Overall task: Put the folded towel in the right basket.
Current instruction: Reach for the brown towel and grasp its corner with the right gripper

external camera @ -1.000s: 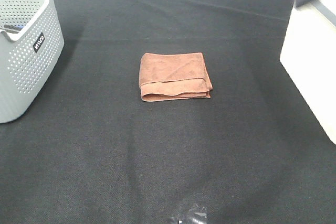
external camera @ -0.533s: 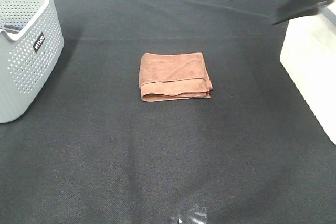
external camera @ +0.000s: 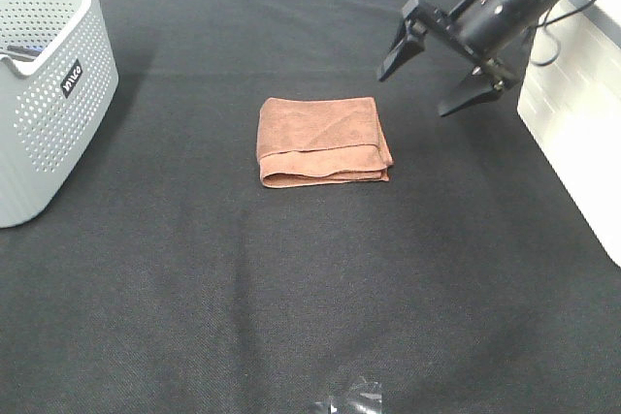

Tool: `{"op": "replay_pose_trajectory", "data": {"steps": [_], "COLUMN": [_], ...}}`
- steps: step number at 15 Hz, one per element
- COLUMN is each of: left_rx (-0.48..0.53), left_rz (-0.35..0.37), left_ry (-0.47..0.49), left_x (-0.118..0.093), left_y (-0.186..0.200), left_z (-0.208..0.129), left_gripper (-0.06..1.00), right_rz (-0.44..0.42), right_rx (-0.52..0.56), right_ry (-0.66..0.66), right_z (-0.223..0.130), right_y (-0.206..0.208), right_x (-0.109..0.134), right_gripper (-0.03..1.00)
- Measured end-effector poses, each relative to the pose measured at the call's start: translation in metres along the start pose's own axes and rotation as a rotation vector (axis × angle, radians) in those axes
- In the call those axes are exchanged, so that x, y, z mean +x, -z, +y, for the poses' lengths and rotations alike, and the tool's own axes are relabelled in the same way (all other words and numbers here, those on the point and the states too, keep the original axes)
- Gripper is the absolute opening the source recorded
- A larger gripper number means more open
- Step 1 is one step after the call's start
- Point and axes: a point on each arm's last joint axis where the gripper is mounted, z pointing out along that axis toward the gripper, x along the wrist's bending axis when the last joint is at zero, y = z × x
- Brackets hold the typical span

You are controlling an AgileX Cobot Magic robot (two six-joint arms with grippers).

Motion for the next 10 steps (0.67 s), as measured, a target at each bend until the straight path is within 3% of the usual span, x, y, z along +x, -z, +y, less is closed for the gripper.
{"op": "replay_pose_trajectory", "data": {"steps": [6, 10], "left_rx": [0.0, 0.0], "left_rz": [0.0, 0.0], "left_ry": [0.0, 0.0], "left_x": [0.0, 0.0], "left_y": [0.0, 0.0], "left_z": [0.0, 0.0], "left_gripper": [0.99, 0.99], "right_rz": [0.002, -0.007], "right_rx": [-0.075, -0.036], "right_ry": [-0.039, -0.075], "right_z": [0.016, 0.012], "right_y": [-0.03, -0.059], "right_x": [-0.017, -0.034], "right_gripper": [0.95, 0.94]}}
